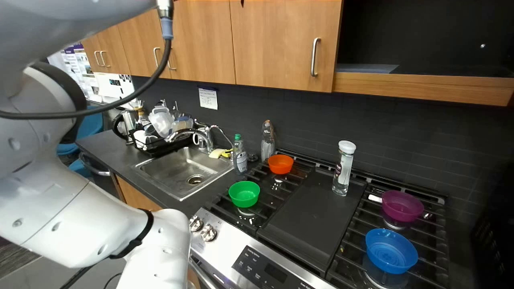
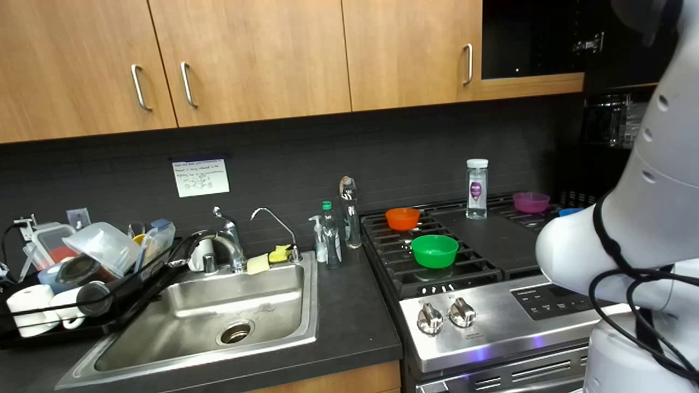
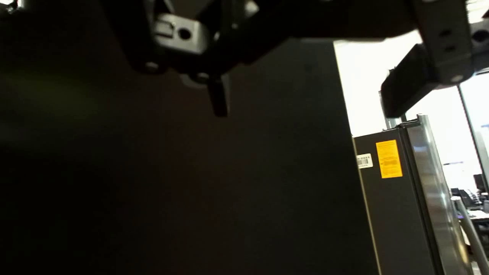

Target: Close the cupboard's left door completely

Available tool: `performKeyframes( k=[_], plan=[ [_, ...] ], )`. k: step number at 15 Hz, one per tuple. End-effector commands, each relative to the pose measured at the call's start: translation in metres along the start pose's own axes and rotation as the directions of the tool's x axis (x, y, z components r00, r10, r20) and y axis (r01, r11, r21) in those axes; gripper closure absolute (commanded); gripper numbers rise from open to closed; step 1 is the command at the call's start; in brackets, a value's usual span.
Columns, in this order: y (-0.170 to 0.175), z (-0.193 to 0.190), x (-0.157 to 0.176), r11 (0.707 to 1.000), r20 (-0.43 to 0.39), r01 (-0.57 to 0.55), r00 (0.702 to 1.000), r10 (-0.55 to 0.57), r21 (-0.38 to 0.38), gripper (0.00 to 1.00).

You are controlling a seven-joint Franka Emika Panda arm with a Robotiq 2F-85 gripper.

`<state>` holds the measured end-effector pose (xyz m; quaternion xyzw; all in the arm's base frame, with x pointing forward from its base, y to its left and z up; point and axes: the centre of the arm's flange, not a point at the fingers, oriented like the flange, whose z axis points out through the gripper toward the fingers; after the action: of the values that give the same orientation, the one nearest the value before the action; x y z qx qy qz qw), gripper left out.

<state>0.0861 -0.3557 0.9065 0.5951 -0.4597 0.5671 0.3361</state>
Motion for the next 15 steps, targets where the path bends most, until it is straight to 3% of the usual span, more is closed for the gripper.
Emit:
performKeyframes(
  k=[1, 8, 15],
  plan=[
    [0.010, 0.004, 0.007, 0.999, -0.015, 0.025, 1.000, -0.026, -0.043, 0.00],
    [0.014, 0.030, 0.011, 1.000, 0.054, -0.026, 0.998, 0.026, 0.005, 0.00],
    [0.023, 0.050, 0.020, 1.000, 0.051, -0.018, 0.999, 0.018, -0.010, 0.00]
  ],
)
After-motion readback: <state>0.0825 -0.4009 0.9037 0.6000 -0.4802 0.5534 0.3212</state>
